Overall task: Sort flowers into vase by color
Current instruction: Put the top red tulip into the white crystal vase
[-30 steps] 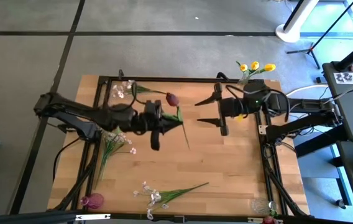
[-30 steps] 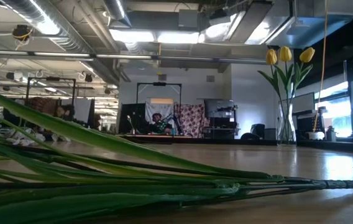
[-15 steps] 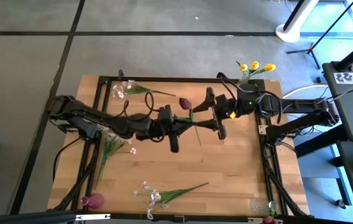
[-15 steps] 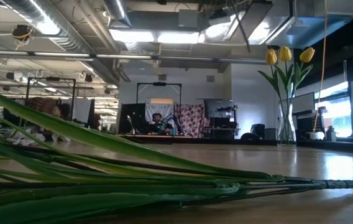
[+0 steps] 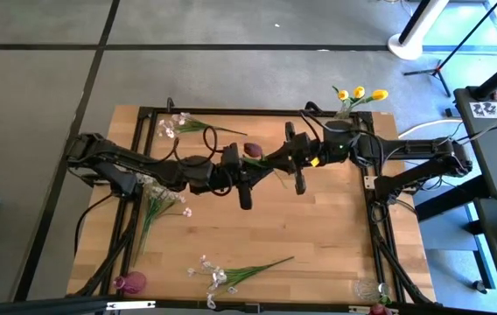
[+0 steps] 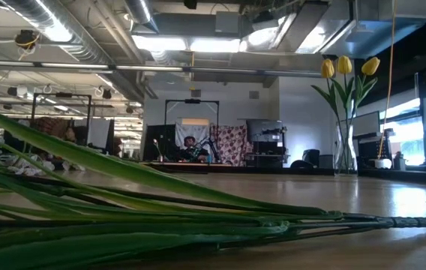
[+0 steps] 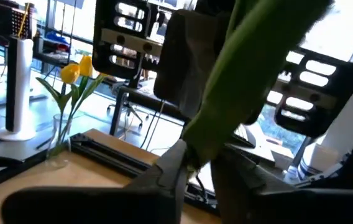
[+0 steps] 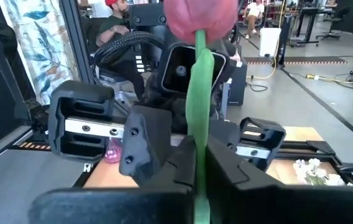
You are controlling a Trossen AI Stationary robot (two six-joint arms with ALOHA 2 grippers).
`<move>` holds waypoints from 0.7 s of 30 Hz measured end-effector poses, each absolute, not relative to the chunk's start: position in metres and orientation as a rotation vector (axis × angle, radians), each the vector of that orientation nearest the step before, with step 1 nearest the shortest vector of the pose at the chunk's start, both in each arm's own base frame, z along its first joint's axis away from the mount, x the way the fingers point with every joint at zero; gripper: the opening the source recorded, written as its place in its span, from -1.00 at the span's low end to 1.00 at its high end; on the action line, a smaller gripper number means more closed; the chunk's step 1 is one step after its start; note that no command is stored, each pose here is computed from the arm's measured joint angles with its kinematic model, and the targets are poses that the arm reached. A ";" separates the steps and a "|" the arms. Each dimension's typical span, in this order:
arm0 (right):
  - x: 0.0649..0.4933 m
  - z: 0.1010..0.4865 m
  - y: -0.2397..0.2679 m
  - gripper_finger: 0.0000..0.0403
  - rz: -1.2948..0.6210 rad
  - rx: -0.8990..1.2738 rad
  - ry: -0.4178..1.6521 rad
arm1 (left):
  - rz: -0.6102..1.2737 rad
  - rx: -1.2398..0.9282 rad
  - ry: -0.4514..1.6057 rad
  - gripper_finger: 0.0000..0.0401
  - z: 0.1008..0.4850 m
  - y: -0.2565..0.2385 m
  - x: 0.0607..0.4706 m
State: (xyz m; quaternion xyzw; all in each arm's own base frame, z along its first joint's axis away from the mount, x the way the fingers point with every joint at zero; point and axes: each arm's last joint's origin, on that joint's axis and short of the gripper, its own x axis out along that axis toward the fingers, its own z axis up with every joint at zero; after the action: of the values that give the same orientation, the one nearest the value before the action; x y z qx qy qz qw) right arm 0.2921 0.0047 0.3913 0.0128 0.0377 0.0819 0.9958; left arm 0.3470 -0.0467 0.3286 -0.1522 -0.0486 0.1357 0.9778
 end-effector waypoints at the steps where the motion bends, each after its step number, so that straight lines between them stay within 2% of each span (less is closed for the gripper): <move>1: 0.291 0.393 0.005 -0.92 0.164 0.024 0.070 | 0.273 -0.309 -0.076 -0.59 0.330 -0.047 0.343; 9: 0.258 0.420 0.007 -0.94 0.223 -0.101 -0.048 | 0.203 -0.337 0.031 -0.32 0.363 -0.060 0.290; 15: 0.231 0.438 0.020 -0.95 0.406 -0.221 -0.164 | 0.125 -0.376 -0.068 -0.29 0.394 -0.066 0.255; 19: 0.220 0.446 0.038 -0.97 0.540 -0.257 -0.246 | 0.087 -0.486 -0.163 -0.30 0.409 -0.066 0.243; 21: 0.216 0.449 0.048 -0.97 0.625 -0.260 -0.289 | 0.054 -0.456 -0.168 -0.30 0.410 -0.071 0.241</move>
State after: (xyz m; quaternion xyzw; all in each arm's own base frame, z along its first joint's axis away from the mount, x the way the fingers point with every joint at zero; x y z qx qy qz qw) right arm 0.2156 0.0480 0.4489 -0.1271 -0.1415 0.3055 0.9330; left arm 0.2412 -0.0705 0.4105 -0.2257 -0.0830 0.0269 0.9703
